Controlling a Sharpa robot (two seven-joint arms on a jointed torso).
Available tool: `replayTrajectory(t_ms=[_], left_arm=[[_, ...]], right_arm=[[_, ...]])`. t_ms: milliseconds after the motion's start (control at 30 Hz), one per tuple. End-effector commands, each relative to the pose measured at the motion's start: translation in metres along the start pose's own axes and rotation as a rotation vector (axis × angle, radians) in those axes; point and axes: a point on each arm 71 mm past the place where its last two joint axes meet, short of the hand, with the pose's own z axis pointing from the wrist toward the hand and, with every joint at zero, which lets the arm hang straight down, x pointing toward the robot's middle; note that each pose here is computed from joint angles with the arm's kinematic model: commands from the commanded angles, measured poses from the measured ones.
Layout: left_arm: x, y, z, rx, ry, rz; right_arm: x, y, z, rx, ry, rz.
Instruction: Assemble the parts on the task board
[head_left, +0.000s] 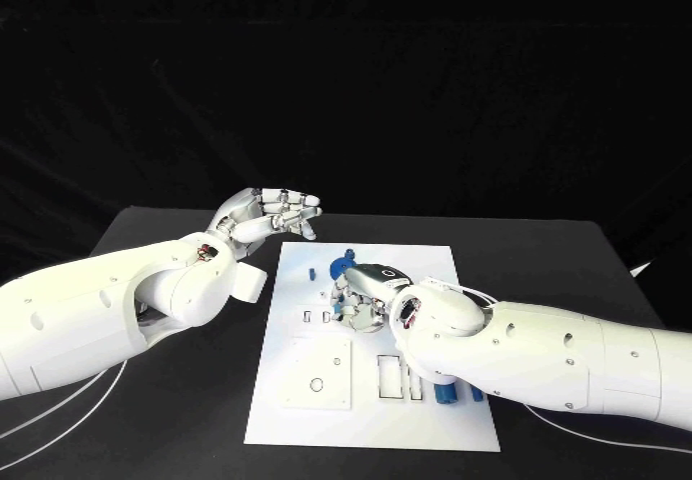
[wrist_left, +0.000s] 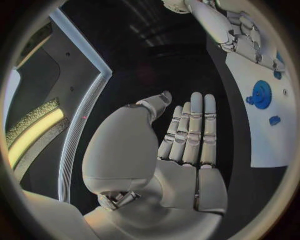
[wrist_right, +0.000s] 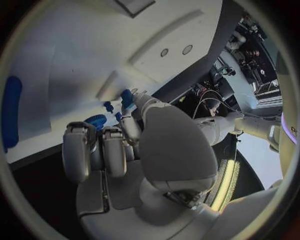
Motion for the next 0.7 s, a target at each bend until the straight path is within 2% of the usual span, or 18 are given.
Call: replayTrajectory(t_ms=[33, 700], left_arm=[[0.0019, -0.0007, 0.0004, 0.005, 0.017, -0.009], [0.0009, -0.0003, 0.0003, 0.001, 0.017, -0.009]], right_arm=[[0.002, 0.0016, 0.0002, -0.008, 0.01, -0.027], [0.0074, 0.0033, -0.0006, -0.016, 0.018, -0.024]])
